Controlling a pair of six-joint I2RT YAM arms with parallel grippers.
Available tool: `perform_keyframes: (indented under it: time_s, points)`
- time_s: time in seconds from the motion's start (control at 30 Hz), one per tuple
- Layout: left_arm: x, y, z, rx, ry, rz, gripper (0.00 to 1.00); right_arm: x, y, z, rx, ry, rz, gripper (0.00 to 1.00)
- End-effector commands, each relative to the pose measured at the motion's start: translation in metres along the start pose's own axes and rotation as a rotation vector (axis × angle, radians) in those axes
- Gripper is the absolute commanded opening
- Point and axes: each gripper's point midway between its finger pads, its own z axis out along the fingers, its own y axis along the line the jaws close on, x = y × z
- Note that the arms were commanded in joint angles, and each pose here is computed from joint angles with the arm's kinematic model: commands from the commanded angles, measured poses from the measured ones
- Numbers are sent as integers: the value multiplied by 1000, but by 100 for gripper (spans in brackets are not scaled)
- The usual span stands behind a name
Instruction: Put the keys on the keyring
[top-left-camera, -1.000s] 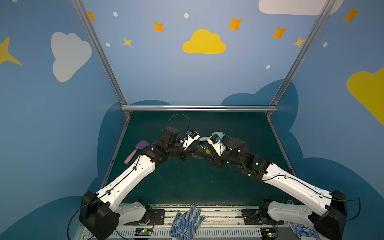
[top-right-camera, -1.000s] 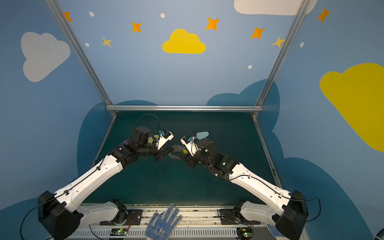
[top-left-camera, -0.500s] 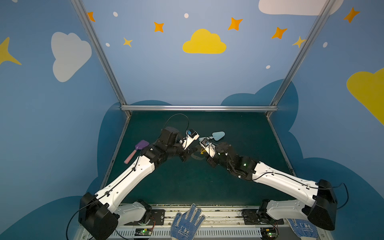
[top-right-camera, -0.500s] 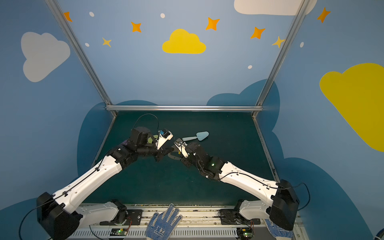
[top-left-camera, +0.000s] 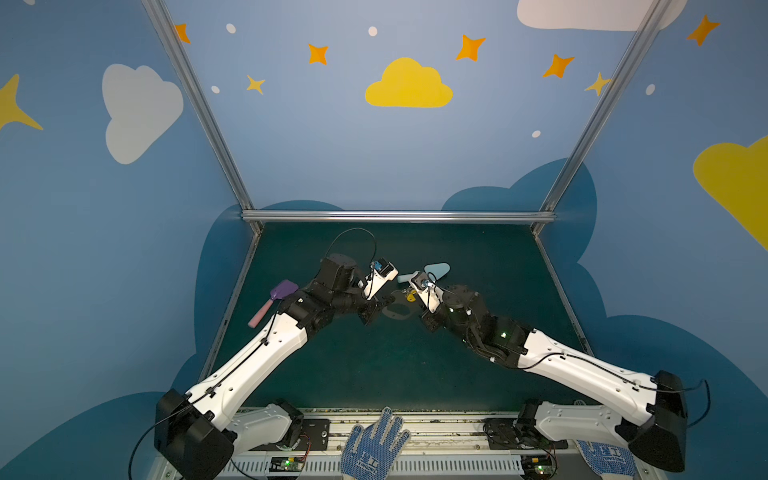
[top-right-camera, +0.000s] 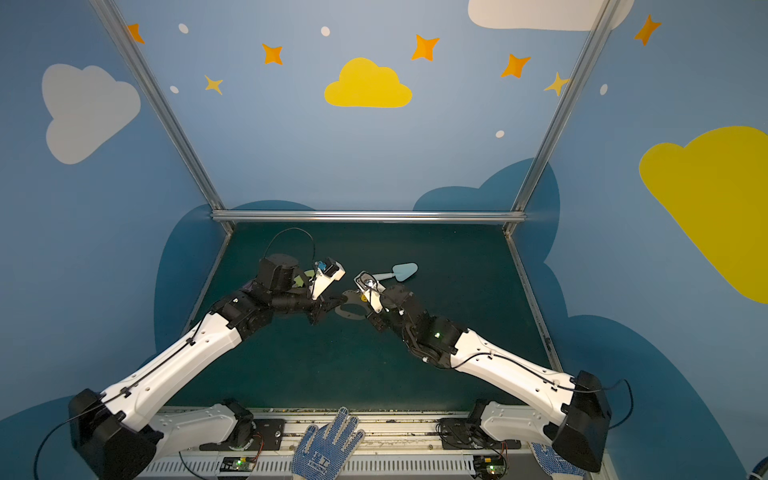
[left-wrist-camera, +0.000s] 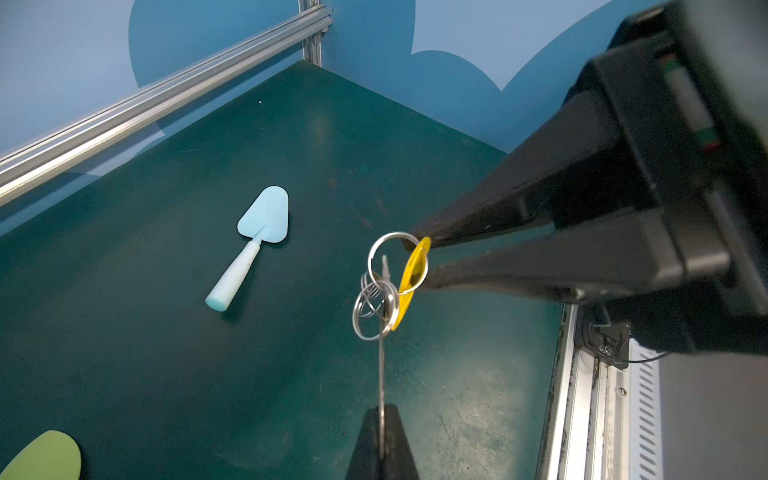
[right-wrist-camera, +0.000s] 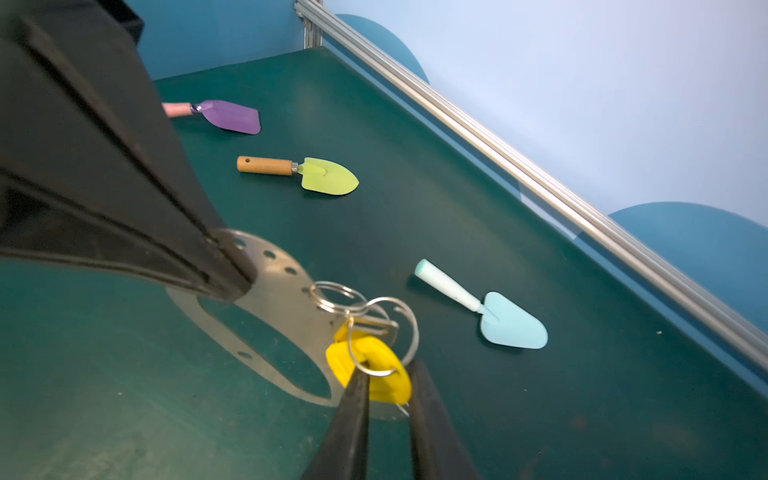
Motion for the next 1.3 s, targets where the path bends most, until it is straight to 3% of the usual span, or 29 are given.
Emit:
perform_keyframes:
  time_s: [0.0,0.27,0.5,0.6,0.73,0.9,1.07,1.27]
  points:
    - [-13,-8,-10,17,-35,41,4,8,-6,-5,9,3,-6,2]
    - [-15,-8,-11,23,-23,45,4,16,-8,-15,-36,21,-8,0]
    - [-20,-10,-14,33,-21,54,4,35,-8,-22,-53,79,-4,48]
    - [-21,-10,-14,36,-12,48,4,32,-9,-29,-65,66,20,46]
    - [-21,-10,-13,40,1,37,4,10,8,-40,-178,-20,40,32]
    - [-22,-12,-13,49,-2,30,4,-11,22,-40,-242,-63,24,30]
    - [-22,-13,-13,55,-2,27,4,-17,24,-32,-218,-71,-5,33]
    - [-23,-15,-13,67,-4,25,4,-22,22,-22,-160,-76,-54,28]
